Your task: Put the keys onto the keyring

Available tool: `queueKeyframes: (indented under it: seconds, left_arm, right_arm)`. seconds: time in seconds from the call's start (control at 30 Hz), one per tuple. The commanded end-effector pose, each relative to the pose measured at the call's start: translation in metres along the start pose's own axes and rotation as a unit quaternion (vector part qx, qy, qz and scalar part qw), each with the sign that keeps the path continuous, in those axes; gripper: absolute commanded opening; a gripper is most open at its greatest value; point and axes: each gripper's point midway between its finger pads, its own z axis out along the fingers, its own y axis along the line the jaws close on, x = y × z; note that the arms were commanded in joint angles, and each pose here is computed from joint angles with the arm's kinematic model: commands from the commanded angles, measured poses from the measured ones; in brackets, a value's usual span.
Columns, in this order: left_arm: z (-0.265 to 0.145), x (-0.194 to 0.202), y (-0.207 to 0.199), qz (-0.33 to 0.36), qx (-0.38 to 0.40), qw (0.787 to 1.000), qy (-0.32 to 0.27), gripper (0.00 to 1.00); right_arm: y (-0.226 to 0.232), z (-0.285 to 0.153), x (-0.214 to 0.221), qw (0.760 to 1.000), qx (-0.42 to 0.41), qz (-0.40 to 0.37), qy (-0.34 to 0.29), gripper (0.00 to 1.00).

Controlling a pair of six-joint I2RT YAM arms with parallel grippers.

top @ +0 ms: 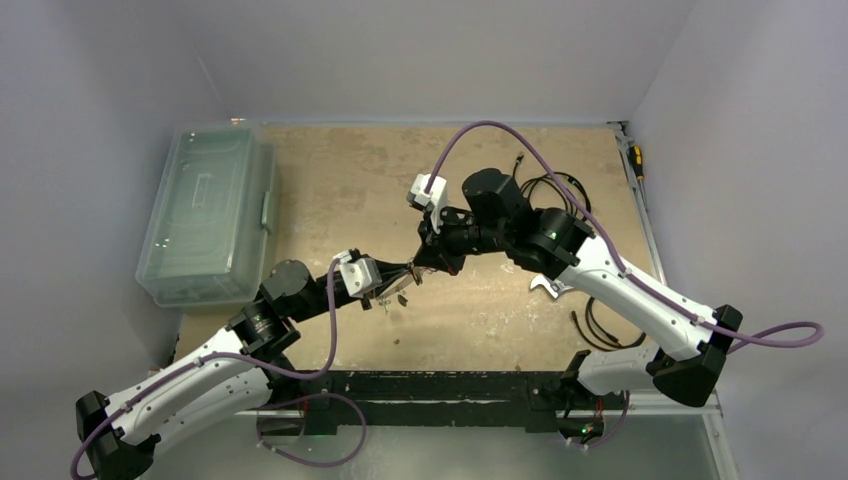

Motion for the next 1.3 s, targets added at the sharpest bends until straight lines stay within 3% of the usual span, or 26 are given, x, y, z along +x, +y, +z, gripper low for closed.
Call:
queueKeyframes:
  seconds: [0.0,1.27]
  left_arm:
    - [-0.001,-0.035,0.004,0.014,-0.002,0.999,-0.052,0.0]
    - [-0.001,-0.039,0.001,0.015,0.006,0.998,-0.059,0.0]
  right_arm:
    - [-0.003,-0.005,-0.009,1.0,0.019,-0.004,-0.02,0.0]
    - [-0.021,-0.003,-0.002,0.996,0.081,0.03,-0.005,0.0]
